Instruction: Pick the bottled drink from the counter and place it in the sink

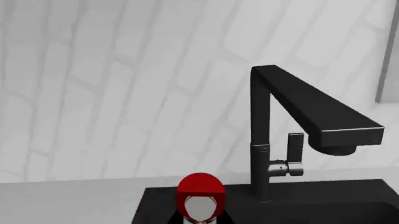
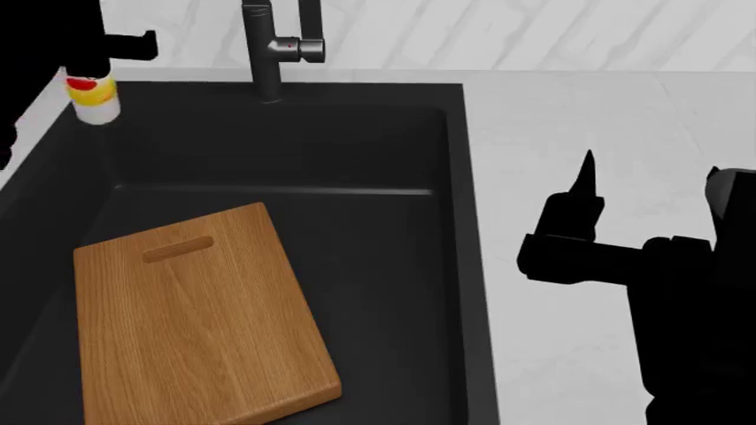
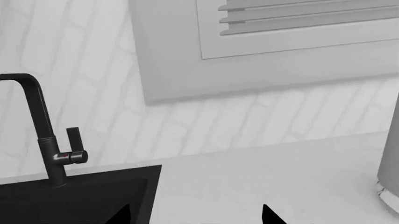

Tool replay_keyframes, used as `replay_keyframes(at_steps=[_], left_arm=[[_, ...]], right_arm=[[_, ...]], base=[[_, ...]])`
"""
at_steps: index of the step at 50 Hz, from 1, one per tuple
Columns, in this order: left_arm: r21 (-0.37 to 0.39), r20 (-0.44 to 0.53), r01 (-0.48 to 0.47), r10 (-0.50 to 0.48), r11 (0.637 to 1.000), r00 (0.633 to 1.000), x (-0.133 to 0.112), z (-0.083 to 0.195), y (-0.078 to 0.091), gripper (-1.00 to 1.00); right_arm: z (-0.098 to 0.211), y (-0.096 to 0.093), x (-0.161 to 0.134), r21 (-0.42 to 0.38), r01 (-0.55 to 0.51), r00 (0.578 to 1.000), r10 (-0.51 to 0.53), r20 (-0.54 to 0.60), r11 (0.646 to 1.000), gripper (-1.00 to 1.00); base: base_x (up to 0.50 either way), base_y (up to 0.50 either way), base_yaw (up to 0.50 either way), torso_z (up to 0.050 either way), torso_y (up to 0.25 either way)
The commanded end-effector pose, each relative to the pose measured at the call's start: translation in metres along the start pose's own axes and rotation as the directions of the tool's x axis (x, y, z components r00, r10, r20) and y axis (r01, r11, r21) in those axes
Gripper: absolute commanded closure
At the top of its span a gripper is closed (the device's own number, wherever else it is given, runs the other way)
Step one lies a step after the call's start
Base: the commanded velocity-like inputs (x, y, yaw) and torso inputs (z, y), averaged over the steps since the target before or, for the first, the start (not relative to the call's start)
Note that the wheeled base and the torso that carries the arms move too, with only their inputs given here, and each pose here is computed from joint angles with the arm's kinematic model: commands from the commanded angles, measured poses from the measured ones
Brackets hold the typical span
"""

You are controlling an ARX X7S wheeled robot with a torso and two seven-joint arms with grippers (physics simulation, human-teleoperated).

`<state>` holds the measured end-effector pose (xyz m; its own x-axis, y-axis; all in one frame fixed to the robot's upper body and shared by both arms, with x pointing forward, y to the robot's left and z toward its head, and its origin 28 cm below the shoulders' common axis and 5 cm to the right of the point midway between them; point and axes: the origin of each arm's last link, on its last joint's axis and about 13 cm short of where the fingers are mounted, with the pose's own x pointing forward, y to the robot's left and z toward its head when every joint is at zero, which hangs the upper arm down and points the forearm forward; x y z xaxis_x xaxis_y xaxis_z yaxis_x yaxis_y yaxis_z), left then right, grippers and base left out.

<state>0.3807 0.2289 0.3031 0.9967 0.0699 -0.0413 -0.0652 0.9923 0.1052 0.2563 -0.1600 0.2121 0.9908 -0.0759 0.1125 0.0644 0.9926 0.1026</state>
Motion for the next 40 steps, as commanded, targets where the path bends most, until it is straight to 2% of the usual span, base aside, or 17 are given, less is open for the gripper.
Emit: replay_keyframes(at_steps=[1, 8, 13, 23, 32, 40], left_arm=[[0.004, -0.011, 0.105, -0.105, 0.994, 0.994, 0.015, -0.013, -0.034, 1.0], [-0.019, -0.042, 0.124, -0.125, 0.992, 0.991, 0.025, -0.033, -0.041, 1.0], [-0.066, -0.067, 0.136, -0.141, 0.988, 0.988, 0.034, -0.052, -0.046, 1.0], [-0.058, -0.107, 0.119, -0.125, 0.991, 0.986, 0.049, -0.089, -0.055, 1.0], [-0.069, -0.144, 0.101, -0.11, 0.993, 0.983, 0.049, -0.119, -0.059, 1.0], [-0.084, -0.181, 0.077, -0.091, 0.993, 0.979, 0.045, -0.135, -0.06, 1.0]], right_arm=[[0.0, 0.001, 0.0, -0.001, 0.0, 1.0, 0.0, 0.0, 1.0, -1.0], [-0.001, 0.001, 0.0, 0.005, -0.004, 1.0, 0.004, -0.002, 1.0, -1.0], [-0.002, 0.0, -0.001, 0.007, -0.001, 1.0, 0.001, -0.002, 1.0, -1.0], [-0.003, 0.0, -0.001, 0.009, 0.001, 1.0, -0.001, -0.005, 1.0, -1.0], [-0.005, 0.0, 0.0, 0.011, 0.001, 1.0, -0.001, -0.013, 1.0, -1.0], [-0.006, -0.001, 0.0, 0.011, 0.003, 1.0, -0.003, -0.017, 1.0, -1.0]], base=[[0.0, 0.0, 0.0, 0.0, 0.0], [0.0, 0.0, 0.0, 0.0, 0.001], [0.0, 0.0, 0.0, 0.0, 0.0], [0.0, 0.0, 0.0, 0.0, 0.001], [0.0, 0.0, 0.0, 0.0, 0.0], [0.0, 0.0, 0.0, 0.0, 0.001]])
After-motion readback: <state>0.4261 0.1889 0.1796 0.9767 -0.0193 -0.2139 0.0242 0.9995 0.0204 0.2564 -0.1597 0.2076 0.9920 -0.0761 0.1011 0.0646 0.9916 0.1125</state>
